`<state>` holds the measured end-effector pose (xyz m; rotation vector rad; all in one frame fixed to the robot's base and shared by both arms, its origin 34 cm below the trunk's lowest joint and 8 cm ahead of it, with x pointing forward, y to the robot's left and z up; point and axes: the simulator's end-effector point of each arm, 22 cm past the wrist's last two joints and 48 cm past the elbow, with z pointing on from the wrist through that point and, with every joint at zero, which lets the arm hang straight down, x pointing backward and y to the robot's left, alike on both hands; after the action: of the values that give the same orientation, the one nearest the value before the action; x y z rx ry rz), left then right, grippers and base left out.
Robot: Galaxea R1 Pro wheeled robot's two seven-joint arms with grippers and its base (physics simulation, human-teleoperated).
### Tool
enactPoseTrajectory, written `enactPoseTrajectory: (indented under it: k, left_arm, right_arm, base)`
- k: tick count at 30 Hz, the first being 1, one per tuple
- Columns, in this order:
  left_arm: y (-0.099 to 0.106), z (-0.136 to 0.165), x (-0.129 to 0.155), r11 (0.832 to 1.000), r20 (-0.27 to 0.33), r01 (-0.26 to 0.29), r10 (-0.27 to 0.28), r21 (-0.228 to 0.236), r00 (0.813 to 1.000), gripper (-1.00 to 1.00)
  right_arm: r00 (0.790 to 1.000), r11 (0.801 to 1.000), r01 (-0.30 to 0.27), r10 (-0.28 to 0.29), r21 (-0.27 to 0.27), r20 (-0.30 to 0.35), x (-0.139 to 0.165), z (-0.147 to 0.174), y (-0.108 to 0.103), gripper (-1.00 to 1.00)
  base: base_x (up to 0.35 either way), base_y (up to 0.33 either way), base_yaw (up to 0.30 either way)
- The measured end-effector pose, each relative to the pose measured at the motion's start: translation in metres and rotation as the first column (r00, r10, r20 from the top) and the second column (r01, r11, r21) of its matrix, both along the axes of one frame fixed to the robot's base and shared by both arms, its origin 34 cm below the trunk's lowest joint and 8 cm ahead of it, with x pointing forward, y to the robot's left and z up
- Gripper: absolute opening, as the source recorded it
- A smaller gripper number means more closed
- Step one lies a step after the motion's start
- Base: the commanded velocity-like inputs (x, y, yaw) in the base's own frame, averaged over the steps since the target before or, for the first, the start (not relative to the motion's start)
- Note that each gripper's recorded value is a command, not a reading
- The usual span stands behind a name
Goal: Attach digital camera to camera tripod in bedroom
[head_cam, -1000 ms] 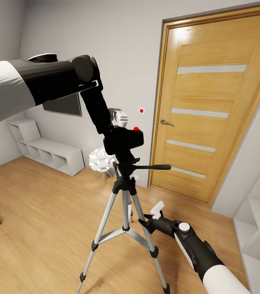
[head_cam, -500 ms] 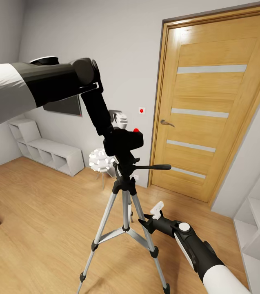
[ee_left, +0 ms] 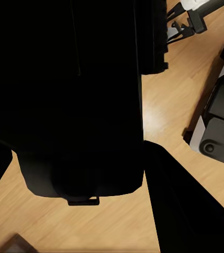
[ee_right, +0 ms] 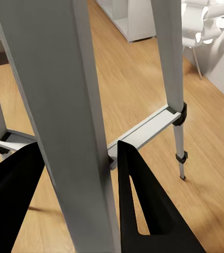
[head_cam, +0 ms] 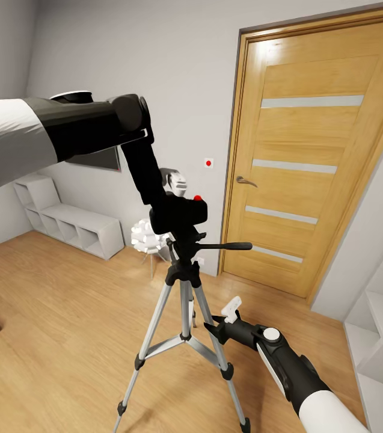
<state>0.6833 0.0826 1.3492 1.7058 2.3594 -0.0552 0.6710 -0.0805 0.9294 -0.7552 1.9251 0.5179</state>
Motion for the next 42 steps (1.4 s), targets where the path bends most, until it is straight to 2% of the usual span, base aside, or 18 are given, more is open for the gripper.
enactPoseTrajectory:
  k: [1,2,24,32,36,42]
  left_arm:
    - [0.0,0.0,0.0,1.0,0.0,0.0,0.0,0.001,1.0,-1.0]
    - [0.0,0.0,0.0,1.0,0.0,0.001,-0.001,0.002,1.0,1.0]
    - [-0.002,0.001,0.0,1.0,0.004,0.008,-0.008,0.001,1.0,1.0]
    - [0.008,0.003,0.001,1.0,0.002,-0.007,0.007,-0.012,1.0,1.0]
    - [0.016,0.013,0.002,0.998,0.004,-0.018,0.018,-0.054,1.0,1.0]
    - [0.026,0.041,-0.001,0.983,0.019,-0.014,0.018,-0.182,1.0,1.0]
  right_arm:
    - [1.0,1.0,0.0,0.0,0.0,0.0,0.0,0.0,0.0,-1.0]
    - [1.0,1.0,0.0,0.0,0.0,0.0,0.0,0.0,0.0,-1.0]
    - [1.0,1.0,0.001,-0.001,0.0,0.001,0.0,0.0,0.0,-1.0]
    - [1.0,1.0,0.001,-0.001,0.0,0.001,0.0,0.0,0.0,-1.0]
    - [1.0,1.0,0.001,-0.001,0.0,0.001,0.0,0.0,0.0,-1.0]
    - [1.0,1.0,0.001,-0.001,0.0,0.001,0.0,0.0,0.0,-1.0]
  base:
    - [0.0,0.0,0.0]
    - [0.0,0.0,0.0]
    - [0.0,0.0,0.0]
    - [0.0,0.0,0.0]
    - [0.0,0.0,0.0]
    - [0.0,0.0,0.0]
